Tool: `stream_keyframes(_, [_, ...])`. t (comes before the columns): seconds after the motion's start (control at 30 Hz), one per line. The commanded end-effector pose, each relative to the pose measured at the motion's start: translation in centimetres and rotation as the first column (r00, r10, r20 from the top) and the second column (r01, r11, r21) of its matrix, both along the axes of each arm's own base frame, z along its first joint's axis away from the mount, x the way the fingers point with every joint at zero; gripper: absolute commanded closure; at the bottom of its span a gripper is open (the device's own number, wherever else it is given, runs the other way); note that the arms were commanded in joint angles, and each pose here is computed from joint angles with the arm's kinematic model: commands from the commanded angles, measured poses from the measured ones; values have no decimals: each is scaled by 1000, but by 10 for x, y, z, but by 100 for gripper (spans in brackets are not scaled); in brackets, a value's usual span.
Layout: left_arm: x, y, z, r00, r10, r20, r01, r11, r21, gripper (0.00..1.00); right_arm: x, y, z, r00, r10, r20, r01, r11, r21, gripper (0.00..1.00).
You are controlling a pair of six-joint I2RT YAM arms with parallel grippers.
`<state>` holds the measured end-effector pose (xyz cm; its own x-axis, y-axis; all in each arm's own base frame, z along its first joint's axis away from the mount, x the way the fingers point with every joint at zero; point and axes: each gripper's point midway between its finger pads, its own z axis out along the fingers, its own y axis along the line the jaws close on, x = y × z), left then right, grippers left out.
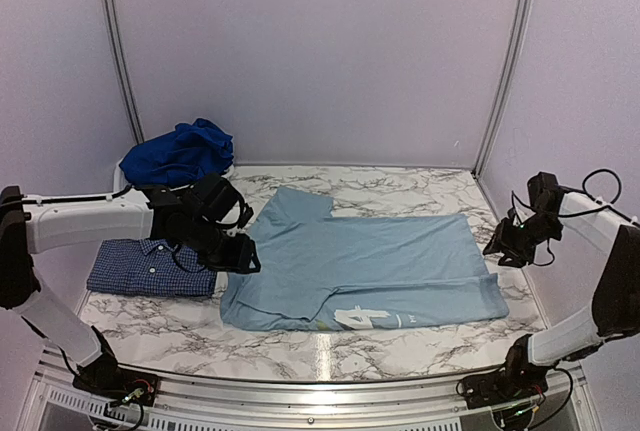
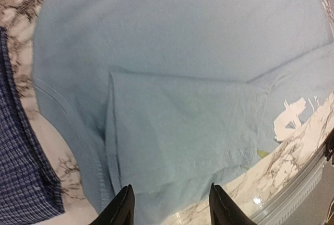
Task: Fold and stack the mixed laundry pile
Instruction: Adjust the 1/3-folded T-shirt at the center of the board.
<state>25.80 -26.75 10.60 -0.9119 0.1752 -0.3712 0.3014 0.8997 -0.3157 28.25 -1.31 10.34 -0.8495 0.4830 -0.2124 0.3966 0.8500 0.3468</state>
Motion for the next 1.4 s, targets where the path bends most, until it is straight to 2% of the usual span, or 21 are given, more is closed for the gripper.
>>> stream_keyframes(0.0, [-43, -13, -17, 991, -40, -126, 36, 999, -33, 49, -4, 44, 5, 993, 104, 46, -109, 986, 122, 53])
stream_keyframes(0.23, [-57, -12, -42, 978, 56, -203, -66, 997, -39, 49, -13, 95, -1, 972, 227, 68, -236, 946, 220, 57])
stream_keyframes(0.37, [-56, -3, -57, 964, 138, -227, -140, 990, 7, 49, -11, 145, 13, 925, 350, 145, -378, 881, 284, 57])
stream_keyframes(0.5, [-50, 2, -61, 951, 209, -226, -210, 977, 20, 47, -19, 207, 25, 836, 504, 217, -548, 785, 288, 57])
stream_keyframes(0.67, [-43, 5, -65, 933, 268, -242, -270, 963, 26, 46, -37, 278, 26, 668, 680, 303, -742, 639, 201, 56])
stream_keyframes(0.8, [-37, 11, -68, 914, 305, -267, -311, 950, 23, 46, -48, 321, 25, 512, 780, 359, -844, 535, 43, 55])
stream_keyframes(0.9, [-36, 12, -71, 897, 317, -307, -328, 945, 17, 47, -52, 349, 26, 386, 837, 389, -882, 458, -109, 57])
stream_keyframes(1.07, [-34, 13, -74, 878, 334, -343, -353, 936, 8, 56, -60, 390, 29, 203, 890, 408, -917, 319, -240, 60])
stream_keyframes(1.23, [-31, 9, -74, 876, 330, -352, -353, 935, -1, 60, -81, 416, 5, 60, 937, 343, -942, 167, -291, 61])
stream_keyframes(1.37, [-28, 9, -76, 869, 345, -354, -368, 930, 3, 58, -93, 425, -8, 6, 948, 320, -945, 110, -308, 55])
